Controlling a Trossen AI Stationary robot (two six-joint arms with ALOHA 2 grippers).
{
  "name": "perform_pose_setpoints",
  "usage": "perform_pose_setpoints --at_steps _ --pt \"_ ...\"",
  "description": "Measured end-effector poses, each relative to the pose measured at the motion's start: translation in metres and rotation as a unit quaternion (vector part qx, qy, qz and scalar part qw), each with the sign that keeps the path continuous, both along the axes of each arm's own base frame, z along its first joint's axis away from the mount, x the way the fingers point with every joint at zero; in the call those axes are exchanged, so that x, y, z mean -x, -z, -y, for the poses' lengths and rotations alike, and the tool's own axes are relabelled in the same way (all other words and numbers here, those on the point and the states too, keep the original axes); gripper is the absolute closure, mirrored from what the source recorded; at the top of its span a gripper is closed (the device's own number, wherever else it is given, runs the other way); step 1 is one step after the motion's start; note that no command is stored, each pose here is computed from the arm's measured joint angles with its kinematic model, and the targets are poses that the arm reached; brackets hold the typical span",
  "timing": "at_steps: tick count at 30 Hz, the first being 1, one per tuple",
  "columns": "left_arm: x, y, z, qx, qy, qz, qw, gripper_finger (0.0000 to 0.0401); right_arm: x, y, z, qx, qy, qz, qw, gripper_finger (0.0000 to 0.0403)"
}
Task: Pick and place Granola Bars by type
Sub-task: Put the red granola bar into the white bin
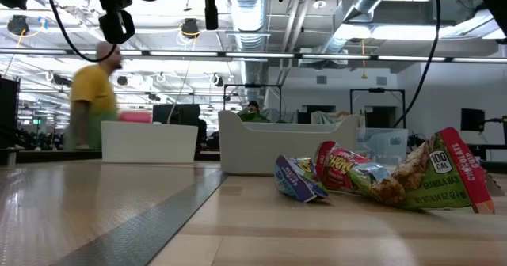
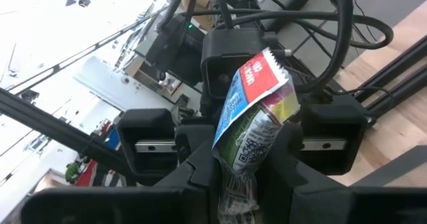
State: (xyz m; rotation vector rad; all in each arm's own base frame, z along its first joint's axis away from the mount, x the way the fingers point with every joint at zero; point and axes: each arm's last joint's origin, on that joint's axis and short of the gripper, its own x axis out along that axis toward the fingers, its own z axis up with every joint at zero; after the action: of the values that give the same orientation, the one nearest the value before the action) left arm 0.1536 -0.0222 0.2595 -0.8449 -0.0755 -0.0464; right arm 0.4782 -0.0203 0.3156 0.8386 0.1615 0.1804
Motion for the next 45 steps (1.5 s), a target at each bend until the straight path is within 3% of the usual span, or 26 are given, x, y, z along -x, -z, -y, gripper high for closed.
perform_pose_setpoints --at_steps 8,17,21,28,33,41,45 --pt "0.000 0.001 -0.001 -0.011 -0.018 -0.005 1.000 0.0354 0.000 0.001 0.002 0.020 0.011 0.001 1.000 0.0307" --pt "0.000 0.009 -0.008 -0.016 -0.095 -0.046 0.994 0.0354 0.004 0.017 0.018 0.055 0.020 -0.079 0.995 0.0189" --pt "0.000 0.012 -0.018 -0.018 -0.158 -0.066 0.985 0.0357 0.007 0.024 0.030 0.067 0.029 -0.114 0.991 0.0150" --pt "0.004 0.022 -0.043 -0.057 -0.309 -0.130 0.940 0.0357 0.015 0.038 0.049 0.067 0.051 -0.191 0.978 0.0138" --pt "0.011 0.034 -0.062 -0.093 -0.367 -0.208 0.902 0.0357 0.019 0.045 0.051 0.063 0.049 -0.230 0.970 0.0138" --pt "0.024 0.052 -0.084 -0.167 -0.370 -0.343 0.847 0.0358 0.020 0.047 0.041 0.063 0.037 -0.246 0.967 0.0138" --pt "0.026 0.057 -0.092 -0.198 -0.339 -0.382 0.837 0.0358 0.020 0.048 0.036 0.064 0.031 -0.247 0.966 0.0138"
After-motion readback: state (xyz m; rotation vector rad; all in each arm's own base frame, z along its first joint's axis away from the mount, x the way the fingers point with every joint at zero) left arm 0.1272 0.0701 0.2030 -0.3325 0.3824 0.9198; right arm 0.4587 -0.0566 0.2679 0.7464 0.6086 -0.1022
